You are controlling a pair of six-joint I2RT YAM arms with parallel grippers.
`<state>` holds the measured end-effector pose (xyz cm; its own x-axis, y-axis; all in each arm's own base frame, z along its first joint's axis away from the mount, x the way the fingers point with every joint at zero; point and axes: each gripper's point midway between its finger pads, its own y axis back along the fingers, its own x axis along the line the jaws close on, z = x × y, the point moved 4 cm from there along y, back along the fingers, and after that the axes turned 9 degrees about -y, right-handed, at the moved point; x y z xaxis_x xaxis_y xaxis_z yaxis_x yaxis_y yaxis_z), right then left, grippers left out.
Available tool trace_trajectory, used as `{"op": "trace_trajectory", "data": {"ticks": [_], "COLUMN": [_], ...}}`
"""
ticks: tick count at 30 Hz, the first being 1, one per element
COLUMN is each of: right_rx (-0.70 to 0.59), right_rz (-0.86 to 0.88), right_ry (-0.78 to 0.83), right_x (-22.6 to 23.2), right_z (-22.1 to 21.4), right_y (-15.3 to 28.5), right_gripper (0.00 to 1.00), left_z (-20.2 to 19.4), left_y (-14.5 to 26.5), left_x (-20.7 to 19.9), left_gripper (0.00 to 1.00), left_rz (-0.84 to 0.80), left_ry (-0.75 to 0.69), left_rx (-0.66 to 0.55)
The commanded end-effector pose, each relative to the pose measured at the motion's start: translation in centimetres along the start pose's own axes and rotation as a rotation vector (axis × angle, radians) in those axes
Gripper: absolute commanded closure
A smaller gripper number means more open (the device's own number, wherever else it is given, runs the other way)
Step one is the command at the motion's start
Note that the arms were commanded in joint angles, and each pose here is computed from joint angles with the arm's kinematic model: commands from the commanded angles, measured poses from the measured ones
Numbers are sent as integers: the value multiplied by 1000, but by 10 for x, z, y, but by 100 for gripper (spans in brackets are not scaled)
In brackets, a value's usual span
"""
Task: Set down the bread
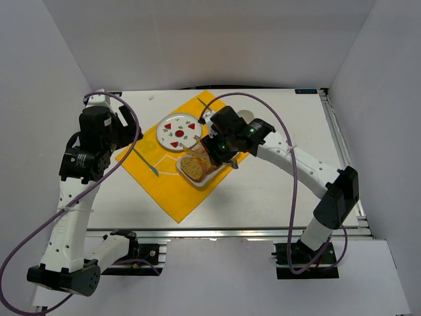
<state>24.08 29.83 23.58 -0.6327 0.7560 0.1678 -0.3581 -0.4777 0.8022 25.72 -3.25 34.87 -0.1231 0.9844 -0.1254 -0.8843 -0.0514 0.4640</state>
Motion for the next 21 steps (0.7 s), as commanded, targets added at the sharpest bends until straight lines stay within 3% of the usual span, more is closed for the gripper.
{"op": "trace_trajectory", "data": {"ticks": [1, 21], "right_rx": [-40, 45], "right_rz": [38, -41], "right_ry": [48, 117], "right_x": [6, 15], "right_z": [4, -29], "right_y": [0, -38], "right_gripper": [46, 46], "left_z": [3, -7], "left_y": [4, 0], "left_x": [0, -1], "left_gripper": [9, 11], "left_rz": [3, -9], "left_ry": [20, 13], "left_rx": [-23, 12]}}
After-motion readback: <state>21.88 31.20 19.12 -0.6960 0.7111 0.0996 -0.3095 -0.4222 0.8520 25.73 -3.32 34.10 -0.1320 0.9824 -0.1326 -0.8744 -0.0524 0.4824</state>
